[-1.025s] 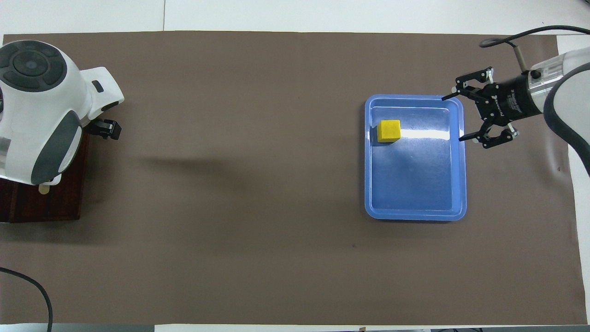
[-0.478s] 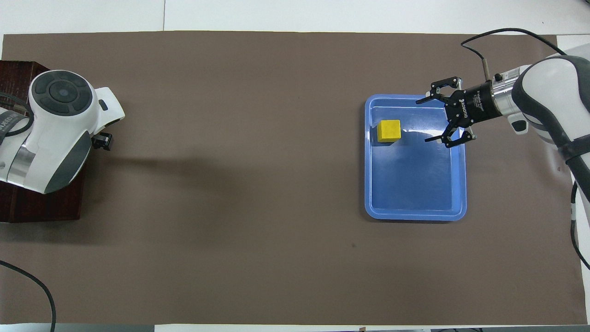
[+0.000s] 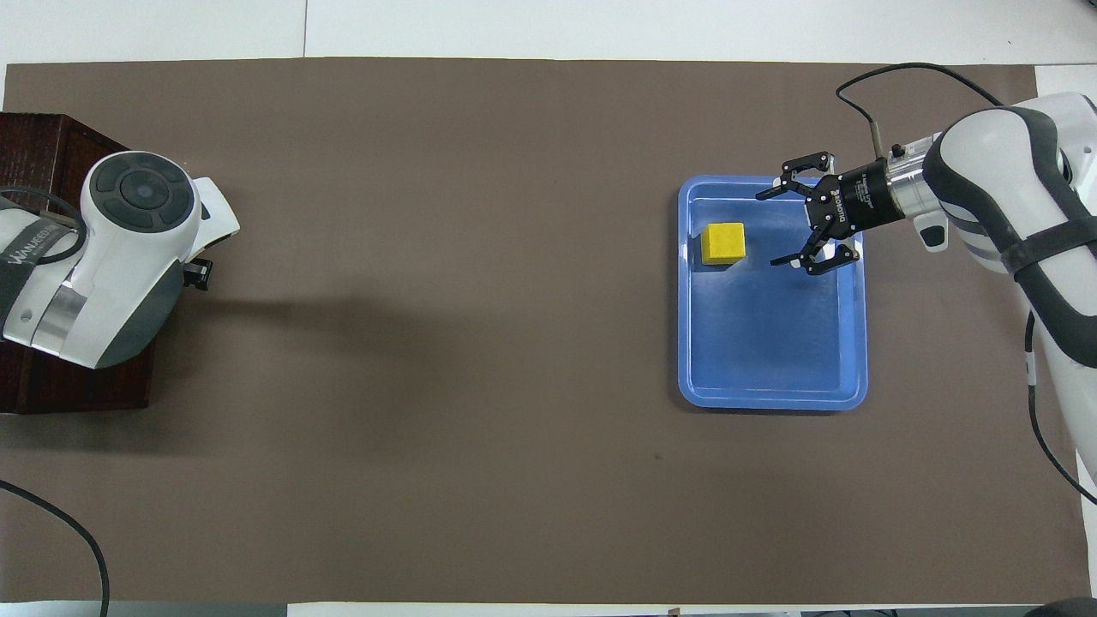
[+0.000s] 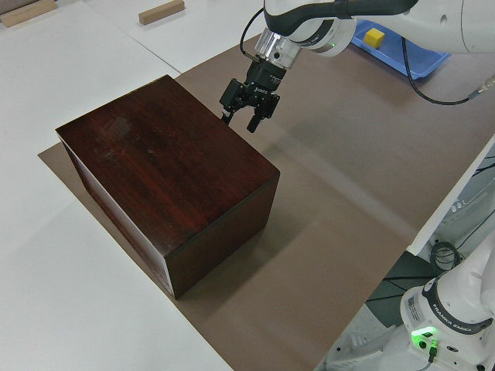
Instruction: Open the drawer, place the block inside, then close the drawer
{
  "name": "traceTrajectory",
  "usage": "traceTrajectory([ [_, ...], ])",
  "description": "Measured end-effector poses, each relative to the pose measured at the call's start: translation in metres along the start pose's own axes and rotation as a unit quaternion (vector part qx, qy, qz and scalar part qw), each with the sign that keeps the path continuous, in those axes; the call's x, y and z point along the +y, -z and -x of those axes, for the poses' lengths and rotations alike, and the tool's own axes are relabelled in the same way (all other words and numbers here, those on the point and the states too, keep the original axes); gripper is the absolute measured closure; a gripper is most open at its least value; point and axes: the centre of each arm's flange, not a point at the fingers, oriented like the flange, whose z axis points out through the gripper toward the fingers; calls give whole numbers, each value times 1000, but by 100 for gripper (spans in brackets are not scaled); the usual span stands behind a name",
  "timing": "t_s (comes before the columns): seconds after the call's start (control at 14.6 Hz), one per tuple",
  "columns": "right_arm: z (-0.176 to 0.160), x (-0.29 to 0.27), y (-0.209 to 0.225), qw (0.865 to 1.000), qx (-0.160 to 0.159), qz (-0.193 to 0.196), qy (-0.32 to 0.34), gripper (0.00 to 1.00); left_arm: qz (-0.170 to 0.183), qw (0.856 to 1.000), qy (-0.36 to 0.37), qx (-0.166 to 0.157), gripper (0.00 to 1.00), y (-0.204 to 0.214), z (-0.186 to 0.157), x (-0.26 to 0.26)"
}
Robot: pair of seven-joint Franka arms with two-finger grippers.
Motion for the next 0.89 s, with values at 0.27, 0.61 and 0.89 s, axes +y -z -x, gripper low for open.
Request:
traceTrajectory([
  [0.27, -15, -5, -19, 1000, -11, -6, -15, 0, 2, 1000, 4, -3, 0, -12, 4, 3],
  [0.61, -14, -7, -22, 999, -24, -13, -20, 0, 5, 1000, 9, 2, 0, -18, 5, -1],
  [0.89, -6, -11, -31, 999, -19, -15, -29, 0, 9, 1000, 3, 9, 0, -21, 5, 6],
])
